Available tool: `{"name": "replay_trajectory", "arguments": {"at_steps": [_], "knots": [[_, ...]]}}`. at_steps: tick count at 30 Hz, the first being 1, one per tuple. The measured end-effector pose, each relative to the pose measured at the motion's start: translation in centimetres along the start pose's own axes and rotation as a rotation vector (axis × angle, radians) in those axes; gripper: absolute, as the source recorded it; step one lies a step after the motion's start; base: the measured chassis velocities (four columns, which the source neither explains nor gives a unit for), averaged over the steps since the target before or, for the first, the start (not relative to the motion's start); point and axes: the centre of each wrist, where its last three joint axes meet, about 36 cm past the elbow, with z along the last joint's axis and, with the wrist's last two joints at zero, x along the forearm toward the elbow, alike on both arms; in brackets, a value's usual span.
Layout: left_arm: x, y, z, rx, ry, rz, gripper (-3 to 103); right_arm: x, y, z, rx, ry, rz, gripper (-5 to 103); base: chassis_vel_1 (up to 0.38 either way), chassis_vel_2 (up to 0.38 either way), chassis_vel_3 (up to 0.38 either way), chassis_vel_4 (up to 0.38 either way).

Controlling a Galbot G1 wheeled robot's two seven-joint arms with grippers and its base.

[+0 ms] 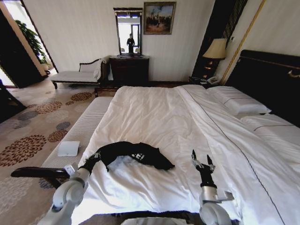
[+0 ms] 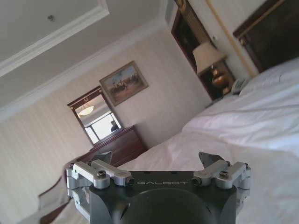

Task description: Fold the clothes on the bed.

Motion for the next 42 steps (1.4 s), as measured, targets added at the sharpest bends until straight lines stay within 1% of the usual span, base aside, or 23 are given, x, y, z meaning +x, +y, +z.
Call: {"name": "replay_trajectory", "arguments": {"at_steps": [2, 3, 4, 6, 8, 9, 11, 12, 13, 14, 17, 19, 22, 26, 27, 28, 31, 32, 35, 36, 40, 41, 42], "knots": [[1.4, 0.1, 1.0, -0.028, 0.013, -0.03, 0, -1.4, 1.2, -1.6, -0.063, 0.058, -0.031, 100, 0.0, 0.0, 0.0, 0.0], [1.6, 0.0, 1.3, -0.03, 0.02, -0.04, 0, -1.7, 1.7, -2.4, -0.081, 0.089, -0.04, 100, 0.0, 0.0, 0.0, 0.0], [1.6, 0.0, 1.3, -0.03, 0.02, -0.04, 0, -1.7, 1.7, -2.4, -0.081, 0.089, -0.04, 100, 0.0, 0.0, 0.0, 0.0], [1.5, -0.1, 1.7, -0.024, 0.035, -0.07, 0, -2.1, 2.5, -4.3, -0.094, 0.184, -0.024, 100, 0.0, 0.0, 0.0, 0.0], [1.6, -0.1, 2.3, -0.008, 0.052, -0.104, 0, -3.0, 2.9, -5.5, -0.067, 0.27, -0.015, 100, 0.0, 0.0, 0.0, 0.0], [1.6, -0.1, 2.3, -0.008, 0.052, -0.104, 0, -3.0, 2.9, -5.5, -0.067, 0.27, -0.015, 100, 0.0, 0.0, 0.0, 0.0], [1.6, 0.0, 2.8, 0.005, 0.065, -0.12, 0, -3.8, 3.0, -6.0, -0.034, 0.337, 0.0, 100, 0.0, 0.0, 0.0, 0.0], [1.9, 0.1, 3.2, 0.011, 0.078, -0.126, 0, -5.0, 2.9, -6.2, -0.012, 0.403, 0.028, 100, 0.0, 0.0, 0.0, 0.0], [2.1, 0.2, 3.4, 0.008, 0.085, -0.128, 0, -5.8, 2.9, -6.2, -0.007, 0.44, 0.046, 100, 0.0, 0.0, 0.0, 0.0], [2.1, 0.2, 3.4, 0.008, 0.085, -0.128, 0, -5.8, 2.9, -6.2, -0.007, 0.44, 0.046, 100, 0.0, 0.0, 0.0, 0.0], [2.7, 0.9, 3.9, -0.02, 0.102, -0.152, 0, -8.3, 2.6, -5.6, -0.001, 0.527, 0.081, 100, 0.0, 0.0, 0.0, 0.0], [2.9, 1.1, 4.1, -0.022, 0.105, -0.162, 0, -9.1, 2.4, -5.3, 0.005, 0.542, 0.085, 100, 0.0, 0.0, 0.0, 0.0], [3.2, 1.3, 4.5, -0.014, 0.111, -0.192, 0, -11.2, 2.7, -4.3, 0.009, 0.58, 0.069, 100, 0.0, 0.0, 0.0, 0.0], [3.2, 1.2, 4.7, -0.008, 0.111, -0.206, 0, -13.2, 3.6, -3.7, 0.003, 0.618, 0.041, 100, 0.0, 0.0, 0.0, 0.0], [3.2, 1.0, 4.8, -0.002, 0.108, -0.211, 0, -14.4, 4.0, -3.7, 0.008, 0.669, 0.024, 100, 0.0, 0.0, 0.0, 0.0], [3.2, 1.0, 4.8, -0.002, 0.108, -0.211, 0, -14.4, 4.0, -3.7, 0.008, 0.669, 0.024, 100, 0.0, 0.0, 0.0, 0.0], [3.2, 0.4, 4.6, 0.011, 0.097, -0.21, 0, -16.6, 4.8, -4.4, 0.005, 0.771, 0.001, 100, 0.0, 0.0, 0.0, 0.0], [3.2, 0.4, 4.6, 0.011, 0.097, -0.21, 0, -16.6, 4.8, -4.4, 0.005, 0.771, 0.001, 100, 0.0, 0.0, 0.0, 0.0], [3.4, 0.0, 4.5, 0.017, 0.089, -0.209, 0, -18.0, 6.1, -4.8, 0.022, 0.866, -0.039, 100, 0.0, 0.0, 0.0, 0.0], [3.4, 0.0, 4.5, 0.017, 0.089, -0.209, 0, -18.0, 6.1, -4.8, 0.022, 0.866, -0.039, 100, 0.0, 0.0, 0.0, 0.0], [3.2, -0.5, 4.7, 0.02, 0.086, -0.208, 0, -19.0, 8.3, -3.2, 0.074, 0.942, -0.066, 100, 0.0, 0.0, 0.0, 0.0], [3.2, -0.5, 4.7, 0.02, 0.086, -0.208, 0, -19.0, 8.3, -3.2, 0.074, 0.942, -0.066, 100, 0.0, 0.0, 0.0, 0.0], [3.1, -0.8, 4.8, 0.022, 0.085, -0.206, 0, -19.3, 8.9, -2.6, 0.085, 0.961, -0.075, 100, 0.0, 0.0, 0.0, 0.0]]}}
